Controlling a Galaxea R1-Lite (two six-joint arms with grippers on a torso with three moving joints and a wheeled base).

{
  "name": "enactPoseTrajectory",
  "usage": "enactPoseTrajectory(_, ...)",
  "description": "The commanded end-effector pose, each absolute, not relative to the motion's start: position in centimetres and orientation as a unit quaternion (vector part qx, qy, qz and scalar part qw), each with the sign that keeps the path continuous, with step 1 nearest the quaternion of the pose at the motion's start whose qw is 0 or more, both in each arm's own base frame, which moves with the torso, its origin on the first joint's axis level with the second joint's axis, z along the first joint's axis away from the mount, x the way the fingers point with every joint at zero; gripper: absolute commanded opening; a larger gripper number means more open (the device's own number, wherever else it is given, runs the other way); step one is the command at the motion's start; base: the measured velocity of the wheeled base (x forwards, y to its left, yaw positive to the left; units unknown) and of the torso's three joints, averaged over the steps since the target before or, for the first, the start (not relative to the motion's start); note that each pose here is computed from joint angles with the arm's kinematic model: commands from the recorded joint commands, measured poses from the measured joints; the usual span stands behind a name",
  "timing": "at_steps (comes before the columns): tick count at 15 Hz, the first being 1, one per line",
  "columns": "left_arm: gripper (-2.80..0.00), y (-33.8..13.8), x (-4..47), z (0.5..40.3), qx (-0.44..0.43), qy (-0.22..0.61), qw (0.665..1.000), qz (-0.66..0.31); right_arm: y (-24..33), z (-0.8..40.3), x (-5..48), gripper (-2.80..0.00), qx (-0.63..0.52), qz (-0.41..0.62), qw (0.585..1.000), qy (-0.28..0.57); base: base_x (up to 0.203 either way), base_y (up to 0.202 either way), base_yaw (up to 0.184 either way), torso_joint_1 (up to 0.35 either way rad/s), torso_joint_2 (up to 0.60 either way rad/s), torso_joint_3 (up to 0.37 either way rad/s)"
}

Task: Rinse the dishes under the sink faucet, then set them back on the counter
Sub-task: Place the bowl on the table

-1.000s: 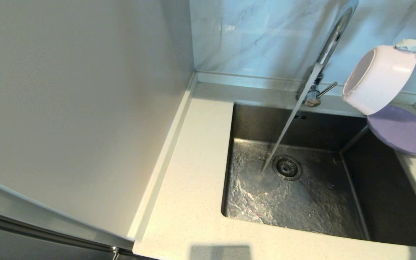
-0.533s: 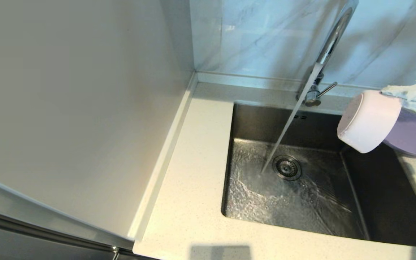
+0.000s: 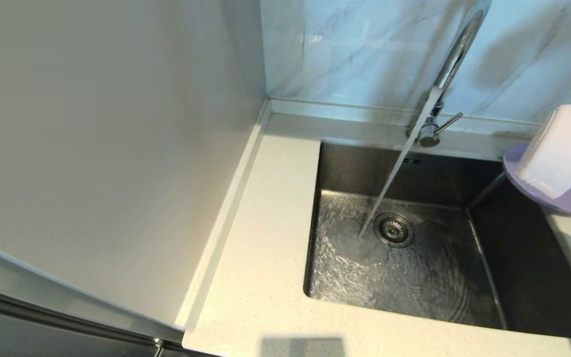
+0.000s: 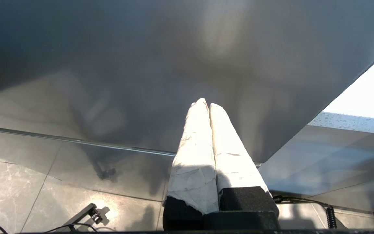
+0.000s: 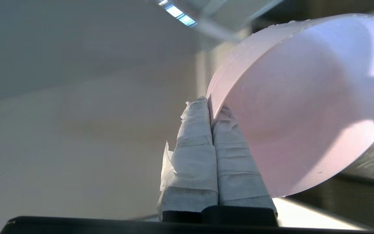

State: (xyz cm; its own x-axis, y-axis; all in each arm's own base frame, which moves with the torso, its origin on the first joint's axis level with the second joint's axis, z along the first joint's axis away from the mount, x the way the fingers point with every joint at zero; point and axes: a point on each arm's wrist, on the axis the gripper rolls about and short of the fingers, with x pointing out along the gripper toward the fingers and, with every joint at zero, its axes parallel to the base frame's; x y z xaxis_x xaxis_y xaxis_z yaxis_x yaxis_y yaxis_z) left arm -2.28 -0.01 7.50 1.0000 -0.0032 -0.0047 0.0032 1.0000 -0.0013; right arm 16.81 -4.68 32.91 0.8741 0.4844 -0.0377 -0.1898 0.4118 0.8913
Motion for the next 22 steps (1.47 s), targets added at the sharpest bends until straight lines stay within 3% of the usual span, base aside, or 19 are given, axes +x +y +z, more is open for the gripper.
enactPoseTrajectory(1, -2.80, 0.0, -2.3, 7.5, -0.001, 0.002, 1.000, -0.002, -4.0, 32.7, 14.0, -2.80, 0.472, 0.080, 0.856, 0.196, 0.000, 0.000, 0.000, 0.000, 0.00, 0.000)
enactPoseTrajectory(3, -2.80, 0.0, -2.3, 7.5, -0.001, 0.002, 1.000, -0.002, -3.7, 32.5, 12.1, -2.80, 0.356, -0.059, 0.912, 0.197, 0.000, 0.000, 0.000, 0.000, 0.00, 0.000)
enactPoseTrajectory(5, -2.80, 0.0, -2.3, 7.5, -0.001, 0.002, 1.000, -0.002, -3.5, 31.7, 10.6, -2.80, 0.262, -0.148, 0.932, 0.204, 0.000, 0.000, 0.000, 0.000, 0.00, 0.000)
enactPoseTrajectory(9, -2.80, 0.0, -2.3, 7.5, -0.001, 0.002, 1.000, -0.002, -4.0, 25.6, 10.4, -2.80, 0.105, -0.262, 0.900, 0.333, 0.000, 0.000, 0.000, 0.000, 0.00, 0.000)
enactPoseTrajectory(19, -2.80, 0.0, -2.3, 7.5, -0.001, 0.002, 1.000, -0.002, -5.4, 23.0, 13.7, -2.80, 0.045, -0.272, 0.854, 0.441, 0.000, 0.000, 0.000, 0.000, 0.00, 0.000)
enactPoseTrajectory(22, -2.80, 0.0, -2.3, 7.5, -0.001, 0.002, 1.000, -0.002, -6.1, 22.8, 15.6, -2.80, 0.008, -0.259, 0.872, 0.416, 0.000, 0.000, 0.000, 0.000, 0.00, 0.000)
